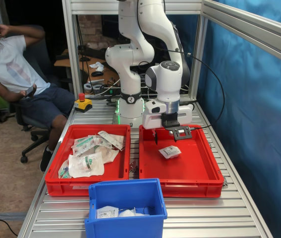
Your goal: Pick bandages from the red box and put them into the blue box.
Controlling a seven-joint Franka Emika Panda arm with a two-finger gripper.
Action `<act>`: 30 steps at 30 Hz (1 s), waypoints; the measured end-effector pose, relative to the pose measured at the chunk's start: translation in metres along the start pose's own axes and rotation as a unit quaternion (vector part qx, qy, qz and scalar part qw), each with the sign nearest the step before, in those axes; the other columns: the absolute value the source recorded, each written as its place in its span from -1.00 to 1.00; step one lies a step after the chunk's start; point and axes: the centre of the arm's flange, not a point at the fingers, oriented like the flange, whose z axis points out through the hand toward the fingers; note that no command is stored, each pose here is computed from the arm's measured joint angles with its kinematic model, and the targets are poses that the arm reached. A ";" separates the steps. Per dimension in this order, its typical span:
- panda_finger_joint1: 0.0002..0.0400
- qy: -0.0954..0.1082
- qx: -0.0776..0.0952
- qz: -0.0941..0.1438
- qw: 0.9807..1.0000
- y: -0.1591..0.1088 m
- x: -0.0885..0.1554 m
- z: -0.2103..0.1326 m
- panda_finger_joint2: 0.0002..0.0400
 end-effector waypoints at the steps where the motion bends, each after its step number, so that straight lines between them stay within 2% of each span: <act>1: 1.00 0.000 0.001 -0.002 1.000 -0.001 -0.002 0.002 1.00; 16: 1.00 -0.005 0.008 -0.023 1.000 -0.016 -0.026 0.019 1.00; 23: 1.00 -0.017 -0.002 -0.037 0.999 -0.021 -0.042 0.036 1.00; 30: 1.00 -0.026 -0.012 -0.041 0.999 -0.025 -0.046 0.050 1.00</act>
